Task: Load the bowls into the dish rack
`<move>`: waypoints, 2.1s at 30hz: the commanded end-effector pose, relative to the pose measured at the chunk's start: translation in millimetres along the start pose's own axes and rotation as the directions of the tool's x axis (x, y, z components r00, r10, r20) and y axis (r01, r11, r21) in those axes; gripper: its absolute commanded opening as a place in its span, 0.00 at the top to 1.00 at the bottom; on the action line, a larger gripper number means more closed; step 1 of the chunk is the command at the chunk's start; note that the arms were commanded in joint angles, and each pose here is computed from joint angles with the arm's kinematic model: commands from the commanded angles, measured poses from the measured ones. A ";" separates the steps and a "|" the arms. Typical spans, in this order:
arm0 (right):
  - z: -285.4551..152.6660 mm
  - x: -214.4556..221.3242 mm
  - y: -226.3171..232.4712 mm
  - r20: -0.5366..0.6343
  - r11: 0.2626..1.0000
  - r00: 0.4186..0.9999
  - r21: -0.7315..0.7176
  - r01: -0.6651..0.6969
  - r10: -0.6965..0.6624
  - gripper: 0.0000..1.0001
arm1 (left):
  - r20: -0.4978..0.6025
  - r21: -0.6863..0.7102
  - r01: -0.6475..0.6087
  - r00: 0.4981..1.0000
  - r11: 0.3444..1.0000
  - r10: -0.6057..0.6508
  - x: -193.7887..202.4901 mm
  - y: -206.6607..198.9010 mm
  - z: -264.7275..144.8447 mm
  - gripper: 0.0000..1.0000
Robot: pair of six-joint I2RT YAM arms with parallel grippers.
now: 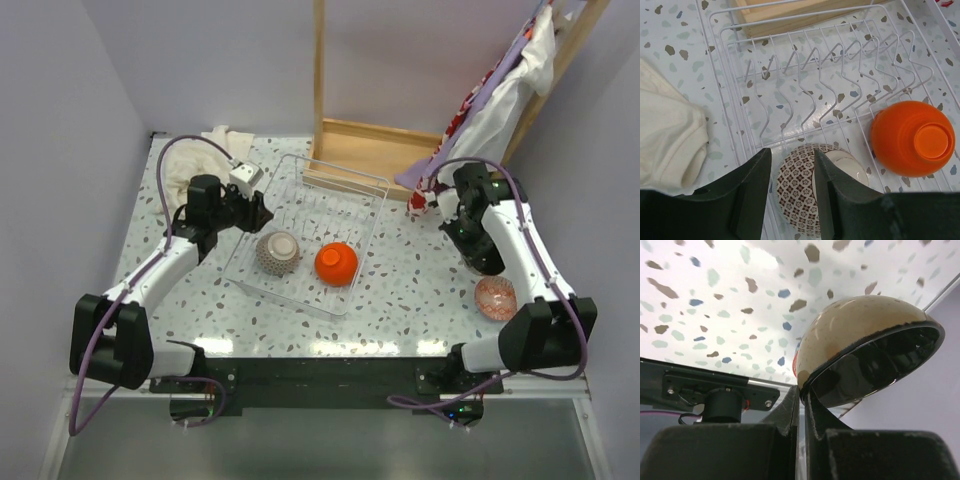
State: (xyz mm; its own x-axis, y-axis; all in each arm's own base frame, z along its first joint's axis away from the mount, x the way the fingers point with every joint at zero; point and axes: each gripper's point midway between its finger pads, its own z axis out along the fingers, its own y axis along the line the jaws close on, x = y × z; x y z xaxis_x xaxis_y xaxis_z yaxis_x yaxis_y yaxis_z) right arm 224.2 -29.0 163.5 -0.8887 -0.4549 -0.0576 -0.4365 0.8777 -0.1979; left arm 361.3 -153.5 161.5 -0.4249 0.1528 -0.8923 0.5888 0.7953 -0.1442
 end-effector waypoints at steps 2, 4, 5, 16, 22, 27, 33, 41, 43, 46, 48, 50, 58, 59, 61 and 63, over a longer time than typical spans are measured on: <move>-26.6 48.5 30.9 -0.100 0.988 0.986 -0.086 0.127 -0.136 1.00 | 0.050 -0.030 -0.046 0.998 0.999 0.047 -26.5 9.3 0.5 0.55; -21.8 48.5 38.7 -0.091 0.983 0.982 -0.102 0.153 -0.163 1.00 | 0.015 -0.039 -0.047 0.999 0.998 0.048 -19.2 11.4 -0.1 0.55; -21.0 47.9 44.3 -0.080 0.979 0.981 -0.122 0.164 -0.174 1.00 | 0.005 -0.041 -0.050 0.999 0.998 0.050 -17.4 12.2 -0.9 0.55; -6.8 36.9 111.7 0.070 0.882 0.928 -0.293 0.369 -0.365 1.00 | -0.104 -0.052 -0.071 0.992 0.996 0.065 9.9 22.5 5.9 0.57; -22.6 25.4 145.5 0.208 0.803 0.875 -0.348 0.484 -0.438 1.00 | -0.082 -0.033 -0.075 0.994 0.997 0.072 -11.4 20.4 7.3 0.58; -64.2 -15.4 163.7 0.399 0.764 0.839 -0.384 0.518 -0.369 1.00 | -0.061 -0.023 -0.116 0.992 0.993 0.114 -44.1 19.8 2.6 0.59; -124.7 -87.2 185.6 0.619 0.726 0.748 -0.396 0.562 -0.241 1.00 | -0.015 -0.054 -0.140 0.990 0.989 0.139 -85.8 18.5 -15.3 0.61; -183.2 -148.2 228.7 0.739 0.578 0.673 -0.549 0.604 -0.002 1.00 | 0.091 -0.042 -0.080 0.992 0.996 0.083 -120.8 3.8 -32.0 0.82; -195.9 -161.3 238.2 0.767 0.527 0.638 -0.571 0.629 0.069 1.00 | 0.070 -0.033 -0.074 0.995 0.997 0.076 -116.0 2.2 -32.5 1.00; -200.3 -169.3 257.8 0.756 0.392 0.638 -0.638 0.663 0.150 1.00 | 0.015 -0.023 -0.075 0.997 0.997 0.076 -100.3 2.2 -30.4 1.00; -194.7 -170.9 267.7 0.749 0.314 0.640 -0.657 0.686 0.169 1.00 | -0.008 -0.022 -0.074 0.997 0.997 0.074 -93.9 3.3 -28.6 1.00; -193.7 -169.4 277.0 0.714 0.249 0.670 -0.699 0.670 0.203 1.00 | -0.031 -0.005 -0.091 0.995 0.996 0.091 -87.1 2.1 -28.0 1.00; -174.8 -183.4 299.2 0.597 0.152 0.750 -0.800 0.580 0.285 1.00 | -0.039 0.054 -0.178 0.983 0.982 0.181 -84.6 -7.0 -35.6 1.00; -170.2 -182.5 300.5 0.589 0.153 0.759 -0.807 0.570 0.278 1.00 | -0.042 0.062 -0.174 0.983 0.983 0.177 -79.5 -8.3 -34.7 1.00; -160.7 -183.3 302.8 0.589 0.157 0.763 -0.808 0.568 0.268 1.00 | -0.019 0.073 -0.166 0.986 0.983 0.168 -81.1 -12.8 -36.5 1.00; -152.8 -185.3 305.2 0.573 0.148 0.777 -0.819 0.554 0.260 1.00 | -0.018 0.083 -0.140 0.990 0.987 0.142 -75.7 -15.7 -35.8 1.00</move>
State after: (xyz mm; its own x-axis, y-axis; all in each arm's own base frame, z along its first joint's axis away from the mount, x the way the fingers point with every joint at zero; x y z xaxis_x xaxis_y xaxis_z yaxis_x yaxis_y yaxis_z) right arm 235.0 338.4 234.2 -0.7836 -0.2360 -0.5746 -0.6115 0.1302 0.7805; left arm 368.0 -151.2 231.5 -0.4066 0.3033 -0.8618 0.6670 0.7432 -0.0531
